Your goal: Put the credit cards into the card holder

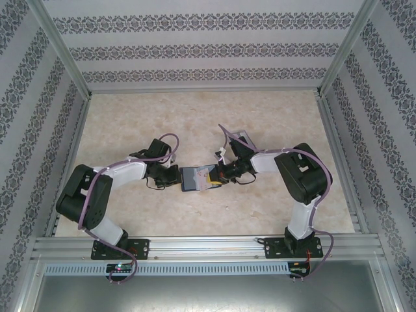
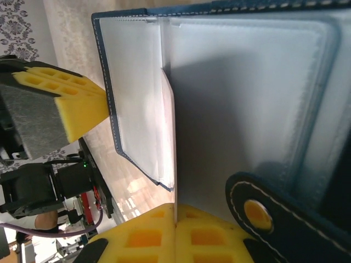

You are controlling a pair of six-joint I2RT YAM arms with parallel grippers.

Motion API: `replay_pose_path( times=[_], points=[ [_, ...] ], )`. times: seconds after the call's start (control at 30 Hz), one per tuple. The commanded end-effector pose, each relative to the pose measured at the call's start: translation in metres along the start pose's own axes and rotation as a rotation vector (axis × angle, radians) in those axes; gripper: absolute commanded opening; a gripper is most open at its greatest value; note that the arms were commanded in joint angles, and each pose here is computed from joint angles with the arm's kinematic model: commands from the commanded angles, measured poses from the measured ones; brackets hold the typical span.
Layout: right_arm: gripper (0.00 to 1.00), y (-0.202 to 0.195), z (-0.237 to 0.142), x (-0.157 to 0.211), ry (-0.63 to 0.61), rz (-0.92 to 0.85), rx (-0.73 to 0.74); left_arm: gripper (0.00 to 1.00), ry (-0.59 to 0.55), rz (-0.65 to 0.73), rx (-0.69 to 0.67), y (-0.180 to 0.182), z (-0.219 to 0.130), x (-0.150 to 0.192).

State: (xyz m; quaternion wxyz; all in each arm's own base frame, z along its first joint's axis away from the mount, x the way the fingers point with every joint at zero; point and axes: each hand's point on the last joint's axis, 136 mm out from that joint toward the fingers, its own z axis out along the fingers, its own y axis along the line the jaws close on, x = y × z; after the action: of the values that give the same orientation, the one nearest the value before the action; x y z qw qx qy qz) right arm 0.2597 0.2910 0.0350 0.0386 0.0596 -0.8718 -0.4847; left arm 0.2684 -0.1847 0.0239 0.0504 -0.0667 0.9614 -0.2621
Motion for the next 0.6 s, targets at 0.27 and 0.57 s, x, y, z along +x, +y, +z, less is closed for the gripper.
replay_pose_path(
  times=[0.27,0.57],
  points=[
    [0.06,-0.010,0.007,-0.013,-0.010,-0.043,0.030,0.01,0.033,0.011,-0.093,0.024,0.019,-0.004],
    [0.12,0.000,0.014,-0.020,-0.003,-0.059,-0.018,0.01,0.038,0.004,-0.109,0.030,0.023,-0.002]
  ],
)
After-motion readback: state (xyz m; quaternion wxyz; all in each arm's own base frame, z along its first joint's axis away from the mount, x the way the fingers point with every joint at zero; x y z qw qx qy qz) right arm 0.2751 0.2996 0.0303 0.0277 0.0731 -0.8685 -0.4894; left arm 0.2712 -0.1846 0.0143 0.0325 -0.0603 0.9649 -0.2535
